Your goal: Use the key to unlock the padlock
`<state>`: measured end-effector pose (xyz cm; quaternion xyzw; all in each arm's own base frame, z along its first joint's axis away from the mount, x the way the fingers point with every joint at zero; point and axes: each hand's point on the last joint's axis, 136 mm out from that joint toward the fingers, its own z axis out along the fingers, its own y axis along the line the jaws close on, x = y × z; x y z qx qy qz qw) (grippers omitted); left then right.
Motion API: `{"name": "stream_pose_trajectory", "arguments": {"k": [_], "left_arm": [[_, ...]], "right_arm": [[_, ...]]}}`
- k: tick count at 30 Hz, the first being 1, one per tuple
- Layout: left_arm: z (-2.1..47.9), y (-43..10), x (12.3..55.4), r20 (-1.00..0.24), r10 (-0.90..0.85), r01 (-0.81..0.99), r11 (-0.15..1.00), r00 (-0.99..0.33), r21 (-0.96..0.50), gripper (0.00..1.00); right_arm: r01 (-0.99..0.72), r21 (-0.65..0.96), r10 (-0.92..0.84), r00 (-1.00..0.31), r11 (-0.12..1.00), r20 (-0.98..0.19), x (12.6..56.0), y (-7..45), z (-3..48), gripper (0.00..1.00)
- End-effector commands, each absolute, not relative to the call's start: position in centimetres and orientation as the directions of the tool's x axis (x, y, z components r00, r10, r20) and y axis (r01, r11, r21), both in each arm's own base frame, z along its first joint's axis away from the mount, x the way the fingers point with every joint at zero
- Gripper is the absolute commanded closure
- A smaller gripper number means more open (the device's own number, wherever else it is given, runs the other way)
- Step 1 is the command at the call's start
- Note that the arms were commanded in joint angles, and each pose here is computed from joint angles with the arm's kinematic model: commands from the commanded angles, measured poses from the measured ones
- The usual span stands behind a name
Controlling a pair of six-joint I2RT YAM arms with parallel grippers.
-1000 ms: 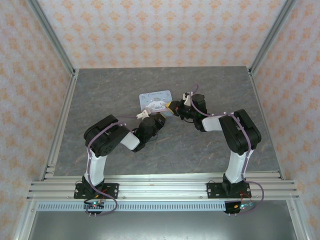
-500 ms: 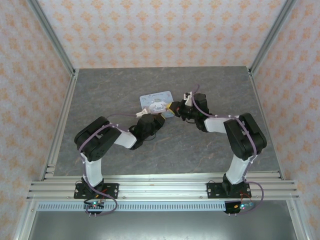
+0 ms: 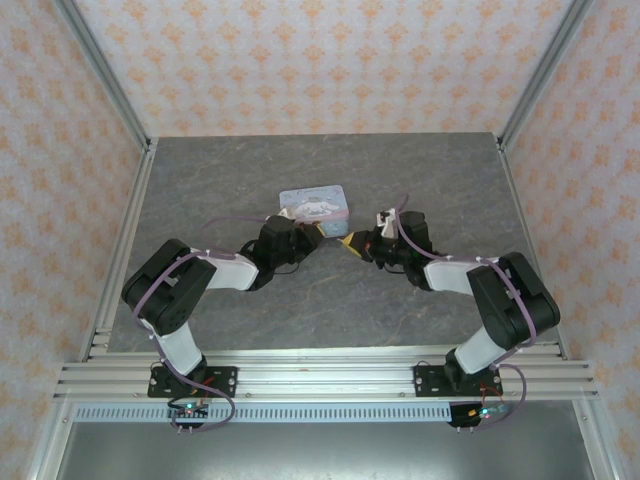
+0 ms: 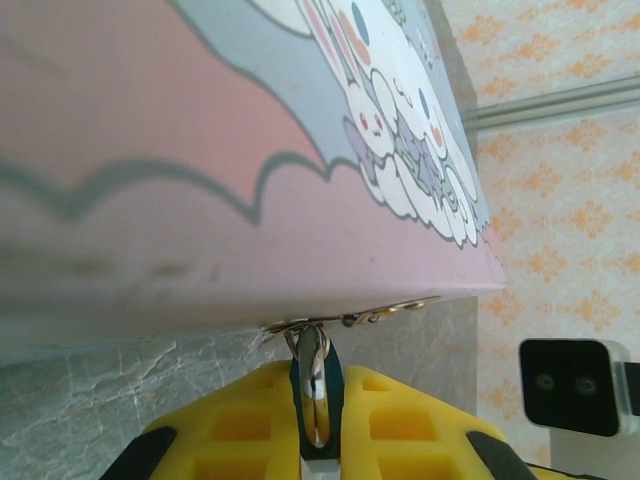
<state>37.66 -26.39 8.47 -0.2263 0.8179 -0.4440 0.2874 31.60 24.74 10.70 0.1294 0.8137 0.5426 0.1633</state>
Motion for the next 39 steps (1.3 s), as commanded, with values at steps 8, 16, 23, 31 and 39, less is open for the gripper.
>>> {"name": "stream_pose_trajectory", "arguments": {"k": [8, 16, 23, 31, 39], "left_arm": [[11.8, -27.5, 37.8, -0.269, -0.579, -0.026, 0.449, -0.769, -0.893, 1.0], [12.6, -27.8, 37.8, -0.226, -0.582, -0.026, 0.392, -0.781, -0.92, 1.0], [13.6, -27.8, 37.8, -0.213, -0.586, -0.023, 0.369, -0.782, -0.929, 1.0], [14.0, -27.7, 38.1, -0.196, -0.606, -0.032, 0.345, -0.771, -0.938, 1.0], [14.3, -27.6, 38.1, -0.19, -0.616, -0.034, 0.333, -0.764, -0.942, 1.0]], "right_arm": [[0.03, 0.962, 0.469, -0.877, 0.27, -0.105, 31.8, 24.2, 11.2, 1.0], [0.04, 0.978, 0.523, -0.849, 0.205, -0.075, 32.6, 24.7, 11.7, 1.0], [0.05, 0.981, 0.542, -0.838, 0.189, -0.062, 33.0, 25.6, 11.8, 1.0], [0.1, 0.981, 0.583, -0.812, 0.165, -0.015, 33.0, 25.6, 10.7, 1.0], [0.133, 0.982, 0.607, -0.794, 0.133, 0.025, 33.3, 25.9, 10.2, 1.0]]}}
